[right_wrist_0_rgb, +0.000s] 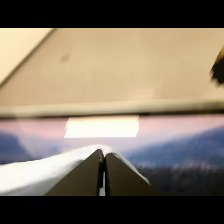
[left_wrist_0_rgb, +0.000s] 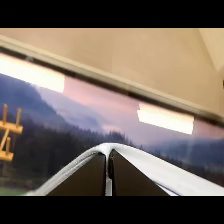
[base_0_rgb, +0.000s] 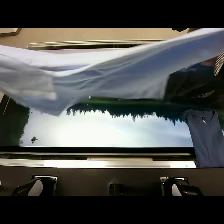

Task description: Fold the clothes and pants, and hang the long-sleeved shirts on hangers.

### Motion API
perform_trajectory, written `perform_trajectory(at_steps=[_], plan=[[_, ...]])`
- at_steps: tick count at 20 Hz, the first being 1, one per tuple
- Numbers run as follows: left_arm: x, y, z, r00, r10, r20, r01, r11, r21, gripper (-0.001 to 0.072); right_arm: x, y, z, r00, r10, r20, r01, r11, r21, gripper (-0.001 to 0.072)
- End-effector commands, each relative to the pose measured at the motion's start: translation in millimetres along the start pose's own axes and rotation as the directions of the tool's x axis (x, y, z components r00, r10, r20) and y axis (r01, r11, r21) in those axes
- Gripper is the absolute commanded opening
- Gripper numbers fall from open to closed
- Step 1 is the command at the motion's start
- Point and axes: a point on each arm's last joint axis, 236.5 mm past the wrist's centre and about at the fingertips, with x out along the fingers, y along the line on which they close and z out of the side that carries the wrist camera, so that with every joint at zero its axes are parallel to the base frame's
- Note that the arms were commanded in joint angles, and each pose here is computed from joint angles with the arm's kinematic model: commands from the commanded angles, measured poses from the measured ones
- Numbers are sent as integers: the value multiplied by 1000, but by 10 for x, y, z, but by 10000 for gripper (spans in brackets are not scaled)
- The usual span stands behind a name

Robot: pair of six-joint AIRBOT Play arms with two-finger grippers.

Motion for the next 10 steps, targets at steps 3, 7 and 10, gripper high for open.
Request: perform_trajectory(at_steps=[3, 7, 10], plan=[[-966, -11, 132, 974, 156, 164, -156, 988, -15, 14, -1195, -47, 554, 940, -194, 280, 182, 981, 67, 27], [-982, 107, 145, 964, 204, 171, -206, 979, -10, 14, -871, -348, 348, 949, -274, 159, 251, 956, 152, 27], [-619, 299, -13, 972, 222, 71, -222, 975, -14, 14, -261, -654, -54, 951, -306, -51, 310, 933, 180, 28]])
